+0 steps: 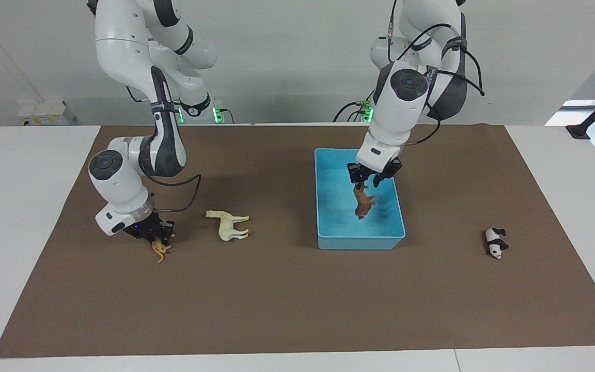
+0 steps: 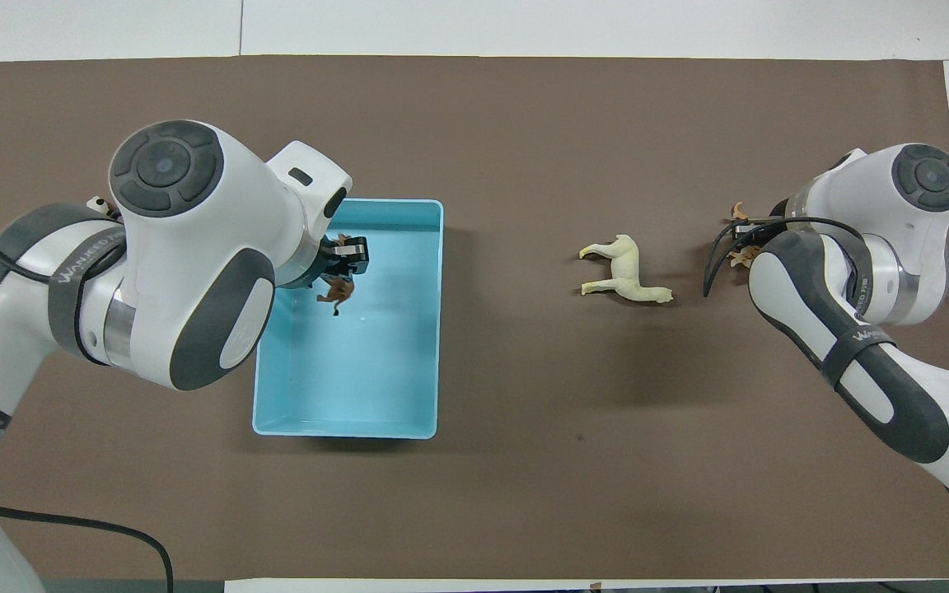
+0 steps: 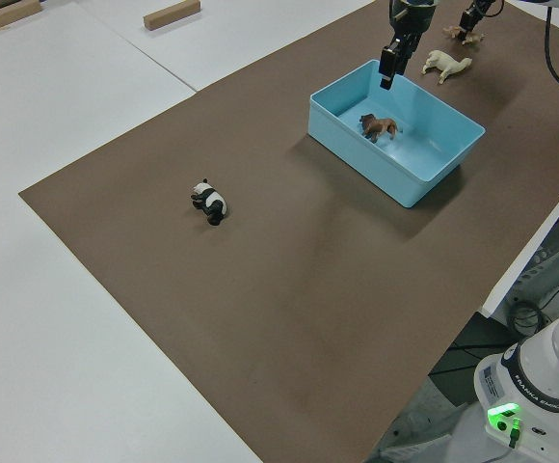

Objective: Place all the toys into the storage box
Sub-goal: 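Lower the brown horse into the blue box and open the left gripper, then lower the tan dog into the box and open the right gripper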

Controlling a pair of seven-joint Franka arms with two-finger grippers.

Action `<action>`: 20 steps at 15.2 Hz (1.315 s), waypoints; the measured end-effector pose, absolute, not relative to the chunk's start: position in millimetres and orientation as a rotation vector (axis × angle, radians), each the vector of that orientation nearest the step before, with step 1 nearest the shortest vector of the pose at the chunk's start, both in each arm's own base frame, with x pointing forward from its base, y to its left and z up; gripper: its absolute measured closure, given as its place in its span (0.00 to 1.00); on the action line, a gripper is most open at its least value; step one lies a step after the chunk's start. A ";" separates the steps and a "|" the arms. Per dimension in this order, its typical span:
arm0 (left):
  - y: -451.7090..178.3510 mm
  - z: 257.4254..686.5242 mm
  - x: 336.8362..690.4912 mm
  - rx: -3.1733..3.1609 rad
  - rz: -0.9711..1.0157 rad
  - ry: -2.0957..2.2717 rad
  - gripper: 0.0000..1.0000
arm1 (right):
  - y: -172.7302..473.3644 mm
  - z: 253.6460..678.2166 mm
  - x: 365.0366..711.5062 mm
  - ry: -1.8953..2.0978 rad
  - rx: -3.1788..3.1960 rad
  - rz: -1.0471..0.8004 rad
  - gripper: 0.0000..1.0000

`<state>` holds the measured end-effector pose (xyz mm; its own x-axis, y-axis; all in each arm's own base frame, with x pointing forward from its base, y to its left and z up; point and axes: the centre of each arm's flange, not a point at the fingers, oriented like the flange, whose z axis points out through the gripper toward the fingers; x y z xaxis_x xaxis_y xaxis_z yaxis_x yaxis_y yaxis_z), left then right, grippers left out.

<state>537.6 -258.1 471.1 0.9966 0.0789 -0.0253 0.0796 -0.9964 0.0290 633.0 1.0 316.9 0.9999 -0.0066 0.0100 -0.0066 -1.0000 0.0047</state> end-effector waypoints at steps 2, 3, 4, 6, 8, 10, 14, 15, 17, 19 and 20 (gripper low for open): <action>-242.6 481.4 542.6 3.107 -0.003 0.093 0.00 | 13.6 359.3 646.3 0.019 3.135 0.001 0.65; -223.8 485.5 551.3 3.107 0.027 0.036 0.00 | 19.6 383.2 650.9 0.033 3.135 -0.005 0.65; -196.3 488.6 564.4 3.100 0.073 -0.032 0.00 | 28.5 407.4 653.5 0.053 3.134 -0.008 0.65; -113.9 489.2 593.3 3.096 0.165 -0.154 0.00 | 65.9 464.4 653.0 0.091 3.133 -0.023 0.65; -37.0 477.6 612.6 3.103 0.232 -0.263 0.00 | 130.7 522.0 642.7 0.030 3.131 -0.029 0.65; 21.7 455.0 628.1 3.113 0.295 -0.343 0.00 | 225.1 571.1 621.8 -0.054 3.149 0.045 0.65; 73.3 400.4 653.0 3.130 0.374 -0.346 0.00 | 406.8 582.5 561.9 -0.108 3.275 0.146 0.65; 83.2 389.3 659.8 3.132 0.374 -0.367 0.00 | 434.3 569.0 552.4 -0.081 3.285 0.145 0.65; 99.7 371.1 671.1 3.134 0.367 -0.392 0.00 | 477.5 527.6 543.8 -0.059 3.289 0.134 0.65; 106.4 355.3 674.8 3.135 0.357 -0.393 0.00 | 516.9 471.7 541.7 -0.043 3.294 0.158 0.65; 106.4 347.1 674.6 3.135 0.357 -0.393 0.00 | 531.3 445.8 539.9 -0.029 3.289 0.165 0.65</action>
